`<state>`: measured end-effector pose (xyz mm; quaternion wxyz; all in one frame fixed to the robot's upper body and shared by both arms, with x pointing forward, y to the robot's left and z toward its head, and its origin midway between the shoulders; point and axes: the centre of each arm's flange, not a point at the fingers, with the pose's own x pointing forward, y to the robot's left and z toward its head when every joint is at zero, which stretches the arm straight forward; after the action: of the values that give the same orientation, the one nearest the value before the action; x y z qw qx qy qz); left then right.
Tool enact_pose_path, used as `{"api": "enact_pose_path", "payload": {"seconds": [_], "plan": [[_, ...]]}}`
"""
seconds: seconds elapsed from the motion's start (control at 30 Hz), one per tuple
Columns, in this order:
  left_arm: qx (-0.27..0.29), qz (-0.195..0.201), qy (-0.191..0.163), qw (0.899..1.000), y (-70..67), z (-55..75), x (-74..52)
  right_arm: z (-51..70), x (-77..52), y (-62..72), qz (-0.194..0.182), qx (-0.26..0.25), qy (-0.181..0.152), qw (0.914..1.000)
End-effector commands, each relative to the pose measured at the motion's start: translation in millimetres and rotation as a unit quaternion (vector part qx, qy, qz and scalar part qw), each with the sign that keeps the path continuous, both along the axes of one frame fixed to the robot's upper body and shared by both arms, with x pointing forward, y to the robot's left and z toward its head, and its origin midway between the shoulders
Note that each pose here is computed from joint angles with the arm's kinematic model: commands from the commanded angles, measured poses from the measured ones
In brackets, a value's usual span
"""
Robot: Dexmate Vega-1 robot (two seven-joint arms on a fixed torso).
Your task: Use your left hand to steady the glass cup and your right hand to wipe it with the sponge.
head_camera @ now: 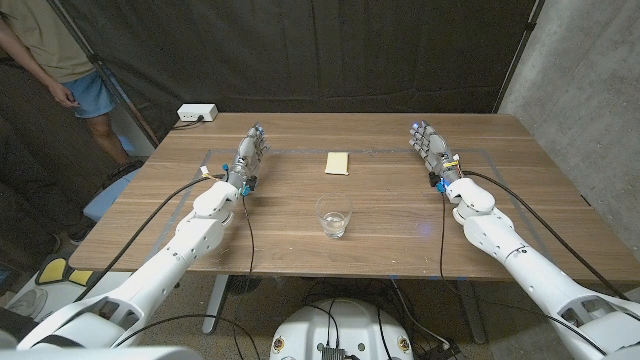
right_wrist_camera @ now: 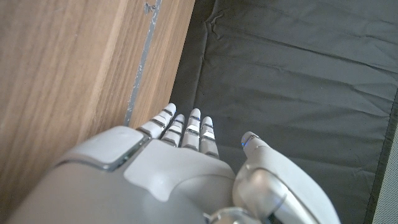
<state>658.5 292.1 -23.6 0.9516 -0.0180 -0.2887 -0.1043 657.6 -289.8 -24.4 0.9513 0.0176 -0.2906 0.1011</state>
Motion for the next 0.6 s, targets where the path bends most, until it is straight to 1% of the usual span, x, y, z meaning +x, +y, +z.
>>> {"api": "enact_pose_path", "payload": {"seconds": [0.03, 0.17, 0.3, 0.6], "plan": [[0.021, -0.016, 0.004, 1.0, -5.0, 4.6, 7.2, 1.5, 5.7, -0.8, -0.005, 0.005, 0.003, 1.0], [0.029, -0.027, 0.003, 0.999, -9.2, 4.0, 8.9, 1.4, 4.5, -1.0, -0.008, 0.004, 0.002, 1.0], [0.046, -0.037, -0.003, 0.998, -12.2, 3.8, 9.3, 1.8, 0.5, -1.4, -0.016, -0.002, 0.003, 0.9999], [0.09, -0.039, -0.014, 0.995, -12.6, 5.2, 1.7, -0.9, -7.3, 1.2, -0.019, -0.014, 0.007, 0.9997]]}}
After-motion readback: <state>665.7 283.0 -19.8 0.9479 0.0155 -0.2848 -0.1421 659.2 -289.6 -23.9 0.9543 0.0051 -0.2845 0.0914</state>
